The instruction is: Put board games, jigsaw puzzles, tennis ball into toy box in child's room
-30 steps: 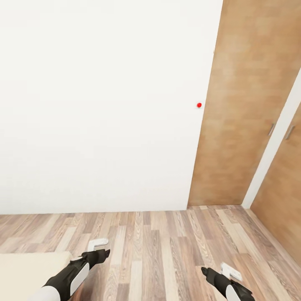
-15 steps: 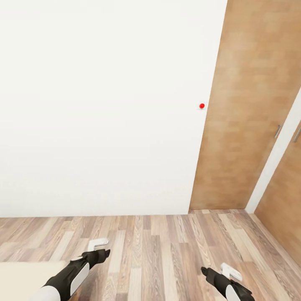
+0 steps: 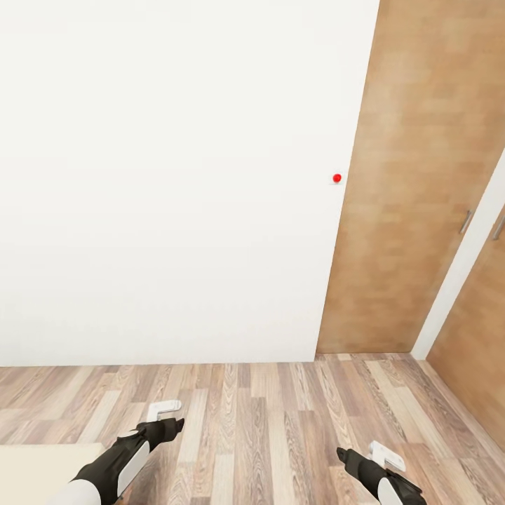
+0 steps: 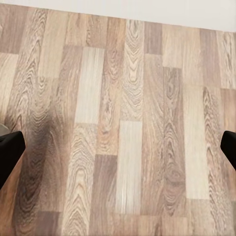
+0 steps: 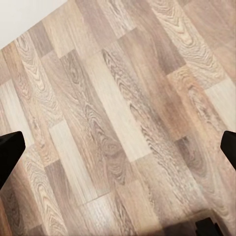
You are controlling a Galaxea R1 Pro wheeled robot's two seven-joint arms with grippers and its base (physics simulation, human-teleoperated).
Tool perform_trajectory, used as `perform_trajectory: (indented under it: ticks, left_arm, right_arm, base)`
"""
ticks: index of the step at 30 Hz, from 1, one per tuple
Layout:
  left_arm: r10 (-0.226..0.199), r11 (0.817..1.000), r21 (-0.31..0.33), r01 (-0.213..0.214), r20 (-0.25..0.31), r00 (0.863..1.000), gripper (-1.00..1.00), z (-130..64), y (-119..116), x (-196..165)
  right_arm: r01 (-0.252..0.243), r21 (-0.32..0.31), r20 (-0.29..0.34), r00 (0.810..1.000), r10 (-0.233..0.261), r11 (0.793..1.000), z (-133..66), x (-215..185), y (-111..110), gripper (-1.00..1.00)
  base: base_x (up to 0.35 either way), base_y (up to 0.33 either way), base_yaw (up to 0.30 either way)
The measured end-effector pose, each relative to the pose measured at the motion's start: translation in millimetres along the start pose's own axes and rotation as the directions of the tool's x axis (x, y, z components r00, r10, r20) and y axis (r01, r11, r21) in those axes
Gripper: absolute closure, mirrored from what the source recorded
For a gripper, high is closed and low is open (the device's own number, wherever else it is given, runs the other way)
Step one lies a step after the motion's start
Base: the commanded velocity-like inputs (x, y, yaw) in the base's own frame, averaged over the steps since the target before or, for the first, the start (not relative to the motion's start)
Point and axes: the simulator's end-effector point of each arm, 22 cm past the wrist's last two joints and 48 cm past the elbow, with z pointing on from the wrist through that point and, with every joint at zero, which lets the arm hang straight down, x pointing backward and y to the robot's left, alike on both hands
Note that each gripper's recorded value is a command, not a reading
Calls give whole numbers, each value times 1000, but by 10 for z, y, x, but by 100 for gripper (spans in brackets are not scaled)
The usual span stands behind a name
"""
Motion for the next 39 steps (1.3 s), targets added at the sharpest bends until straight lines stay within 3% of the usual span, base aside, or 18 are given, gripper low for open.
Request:
perform_trajectory:
  ticks: [12,19,26,39]
  left_arm:
    - [2,1000,-1,-2,-1,1000,-100,-1,4,4]
    - [12,1000,-6,-12,-12,1000,-100,3,20,56]
    - [19,999,-46,-24,-100,995,-100,2,228,469]
    - [15,998,-64,-27,-185,983,-100,-65,390,970]
  right_arm:
    - [0,2,-11,1000,0,1000,6,50,-3,-100]
    - [25,86,-91,996,-17,996,44,406,-278,-100]
    - [134,225,-129,986,-107,965,10,537,-610,-100]
    - [156,251,-125,984,-128,955,-4,501,-665,-100]
  base:
    - [83,0,0]
    - [26,0,0]
    - [3,0,0]
    - [0,0,0]
